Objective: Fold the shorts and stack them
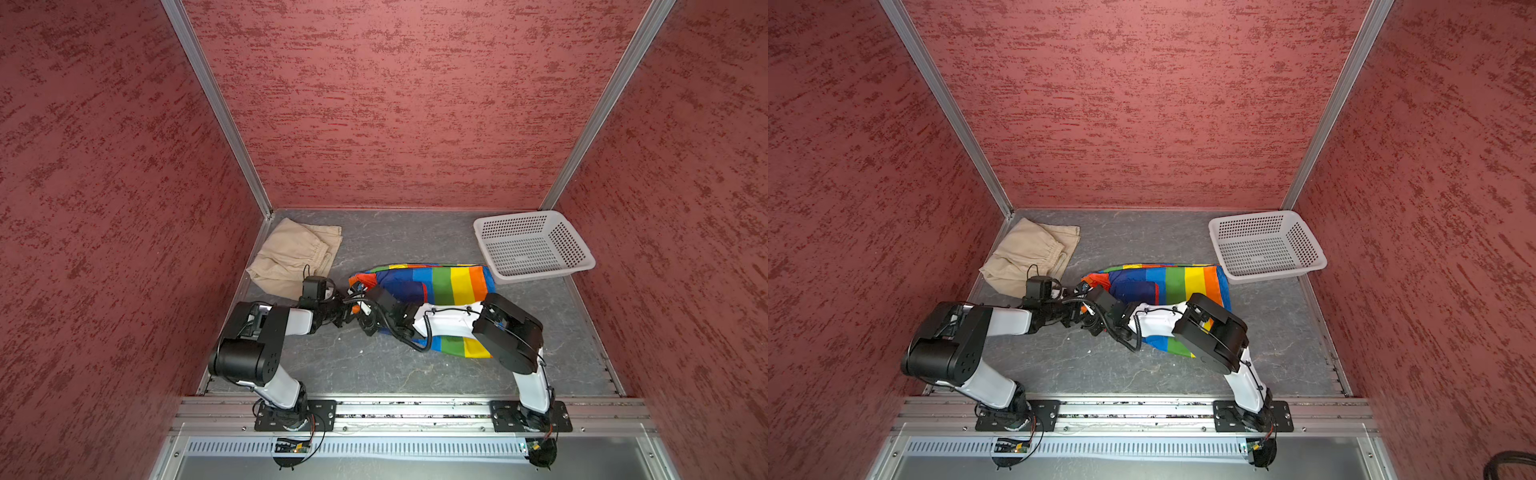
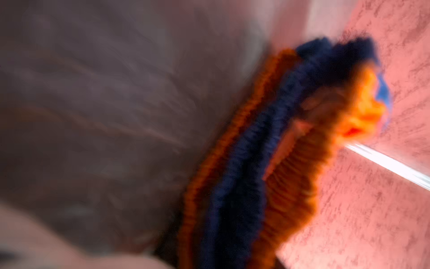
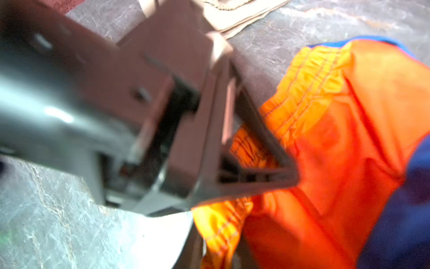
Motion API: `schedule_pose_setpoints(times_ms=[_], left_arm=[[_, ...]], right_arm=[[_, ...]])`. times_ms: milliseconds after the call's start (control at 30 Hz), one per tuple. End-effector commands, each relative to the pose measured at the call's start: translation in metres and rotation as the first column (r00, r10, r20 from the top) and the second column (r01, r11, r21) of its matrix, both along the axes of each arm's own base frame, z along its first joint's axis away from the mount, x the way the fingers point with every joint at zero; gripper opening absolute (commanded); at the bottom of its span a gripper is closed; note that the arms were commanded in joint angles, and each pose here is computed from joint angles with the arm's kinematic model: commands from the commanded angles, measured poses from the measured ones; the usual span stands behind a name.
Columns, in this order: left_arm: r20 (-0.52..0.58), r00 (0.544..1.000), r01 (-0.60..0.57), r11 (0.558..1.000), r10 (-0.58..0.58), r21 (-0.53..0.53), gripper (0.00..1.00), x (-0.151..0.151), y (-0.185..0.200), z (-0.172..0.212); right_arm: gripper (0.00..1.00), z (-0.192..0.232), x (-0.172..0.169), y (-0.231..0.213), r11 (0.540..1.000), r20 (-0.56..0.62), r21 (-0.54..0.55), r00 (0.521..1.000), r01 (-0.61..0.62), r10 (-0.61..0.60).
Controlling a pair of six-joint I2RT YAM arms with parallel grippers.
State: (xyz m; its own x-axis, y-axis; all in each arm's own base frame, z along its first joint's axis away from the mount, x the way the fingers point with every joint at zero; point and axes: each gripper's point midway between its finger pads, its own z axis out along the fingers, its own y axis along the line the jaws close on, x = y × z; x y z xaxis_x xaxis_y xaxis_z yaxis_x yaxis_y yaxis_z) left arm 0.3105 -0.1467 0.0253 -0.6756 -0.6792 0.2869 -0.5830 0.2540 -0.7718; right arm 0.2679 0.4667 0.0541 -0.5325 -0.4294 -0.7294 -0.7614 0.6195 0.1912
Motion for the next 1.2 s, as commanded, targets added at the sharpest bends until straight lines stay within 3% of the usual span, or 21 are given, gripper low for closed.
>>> schedule_pose_setpoints(times_ms=[0, 100, 333, 467, 667, 733, 833, 933, 1167], left_arm=[[-0.036, 0.999, -0.019, 1.000, 0.019, 0.021, 0.23, -0.007, 0.001, -0.016], [-0.041, 0.999, -0.006, 0.999, 0.008, 0.044, 0.13, -0.010, 0.005, -0.018], [-0.101, 0.994, 0.044, 0.994, -0.034, 0.097, 0.06, -0.036, 0.029, -0.023], [-0.138, 0.990, 0.043, 0.990, -0.024, 0.136, 0.06, -0.059, 0.055, -0.018], [-0.130, 0.991, 0.005, 0.976, 0.024, 0.218, 0.09, -0.087, 0.094, 0.001], [-0.117, 0.992, -0.015, 0.971, 0.044, 0.238, 0.10, -0.091, 0.103, 0.006], [-0.107, 0.993, -0.028, 0.966, 0.057, 0.257, 0.11, -0.093, 0.108, 0.009], [-0.114, 0.992, -0.026, 0.967, 0.057, 0.253, 0.11, -0.094, 0.108, 0.007], [-0.141, 0.988, -0.025, 0.968, 0.061, 0.249, 0.11, -0.097, 0.109, -0.001]], right_arm=[[0.43, 0.014, -0.016, 0.010, 0.997, -0.038, 0.076, 0.999, -0.032, 0.035], [0.67, 0.029, -0.017, 0.004, 0.996, -0.024, 0.093, 1.000, -0.016, 0.019], [0.85, 0.086, -0.003, -0.054, 0.981, 0.003, 0.159, 0.994, 0.109, -0.111], [0.87, 0.086, 0.030, -0.118, 0.942, -0.044, 0.128, 0.951, 0.309, -0.306], [0.89, 0.047, 0.077, -0.222, 0.782, -0.094, -0.053, 0.777, 0.621, -0.623], [0.88, 0.034, 0.086, -0.241, 0.745, -0.124, -0.102, 0.734, 0.660, -0.667], [0.81, 0.015, 0.099, -0.255, 0.723, -0.180, -0.145, 0.701, 0.675, -0.690], [0.76, -0.003, 0.110, -0.260, 0.718, -0.208, -0.182, 0.688, 0.672, -0.696], [0.76, -0.016, 0.140, -0.267, 0.695, -0.205, -0.174, 0.665, 0.697, -0.718]])
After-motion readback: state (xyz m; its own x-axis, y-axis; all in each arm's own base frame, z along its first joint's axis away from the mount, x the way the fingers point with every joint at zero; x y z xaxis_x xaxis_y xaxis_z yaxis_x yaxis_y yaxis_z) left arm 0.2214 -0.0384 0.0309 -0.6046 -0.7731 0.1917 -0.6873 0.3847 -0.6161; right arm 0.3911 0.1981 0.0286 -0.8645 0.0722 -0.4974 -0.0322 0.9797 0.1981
